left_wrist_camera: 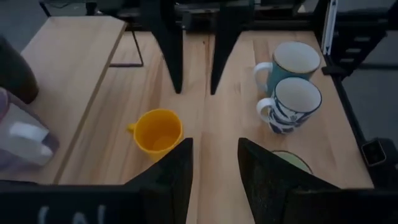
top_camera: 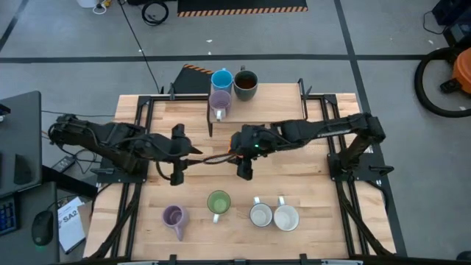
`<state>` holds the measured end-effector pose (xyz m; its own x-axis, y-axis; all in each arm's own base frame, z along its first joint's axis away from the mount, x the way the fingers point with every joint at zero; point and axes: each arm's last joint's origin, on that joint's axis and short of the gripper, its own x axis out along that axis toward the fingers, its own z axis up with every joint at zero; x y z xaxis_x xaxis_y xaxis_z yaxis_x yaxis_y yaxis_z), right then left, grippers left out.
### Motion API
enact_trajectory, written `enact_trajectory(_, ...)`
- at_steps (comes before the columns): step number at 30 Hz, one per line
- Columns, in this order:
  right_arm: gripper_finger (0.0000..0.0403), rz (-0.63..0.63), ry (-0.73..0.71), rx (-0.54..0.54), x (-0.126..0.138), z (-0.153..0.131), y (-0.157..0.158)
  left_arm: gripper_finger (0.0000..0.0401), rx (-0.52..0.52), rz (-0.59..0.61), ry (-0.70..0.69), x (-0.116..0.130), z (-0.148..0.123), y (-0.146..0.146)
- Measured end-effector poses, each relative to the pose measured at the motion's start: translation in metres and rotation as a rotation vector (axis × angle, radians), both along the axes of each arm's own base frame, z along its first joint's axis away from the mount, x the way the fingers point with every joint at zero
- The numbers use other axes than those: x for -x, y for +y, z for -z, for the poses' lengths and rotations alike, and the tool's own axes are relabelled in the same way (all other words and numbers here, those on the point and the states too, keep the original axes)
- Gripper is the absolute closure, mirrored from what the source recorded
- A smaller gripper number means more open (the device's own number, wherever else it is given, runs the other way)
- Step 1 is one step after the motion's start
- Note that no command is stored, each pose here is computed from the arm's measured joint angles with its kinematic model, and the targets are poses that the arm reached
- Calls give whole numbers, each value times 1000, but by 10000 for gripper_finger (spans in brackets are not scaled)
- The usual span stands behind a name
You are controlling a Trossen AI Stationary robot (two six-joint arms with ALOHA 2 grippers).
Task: Place coffee mugs
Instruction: Put the yellow mug on the shelf
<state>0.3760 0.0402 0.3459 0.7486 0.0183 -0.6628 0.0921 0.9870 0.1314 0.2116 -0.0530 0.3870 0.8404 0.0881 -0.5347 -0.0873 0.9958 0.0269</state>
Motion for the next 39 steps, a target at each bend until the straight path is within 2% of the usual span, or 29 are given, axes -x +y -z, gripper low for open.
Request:
enact_trajectory(7, 231, 3, 123, 27, -17, 15, -13, 269, 104, -71, -127, 31, 24, 12)
enact_trajectory(11, 230, 2, 206, 43, -28, 39, -17, 269, 145, -173, -181, 48, 41, 19)
enact_trajectory(17, 213, -10, 336, 30, -39, 74, -18, 269, 280, -302, -247, 70, 55, 27)
enact_trajectory(20, 196, 1, 402, 48, -42, 88, -19, 269, 322, -324, -290, 78, 51, 30)
enact_trajectory(26, 173, 18, 470, 97, -49, 111, -29, 269, 336, -371, -395, 93, 41, 36)
enact_trajectory(34, 181, 28, 531, 113, -56, 135, -43, 269, 419, -356, -565, 98, 23, 37)
enact_trajectory(39, 205, 13, 532, 115, -56, 137, -50, 269, 433, -338, -631, 97, 16, 37)
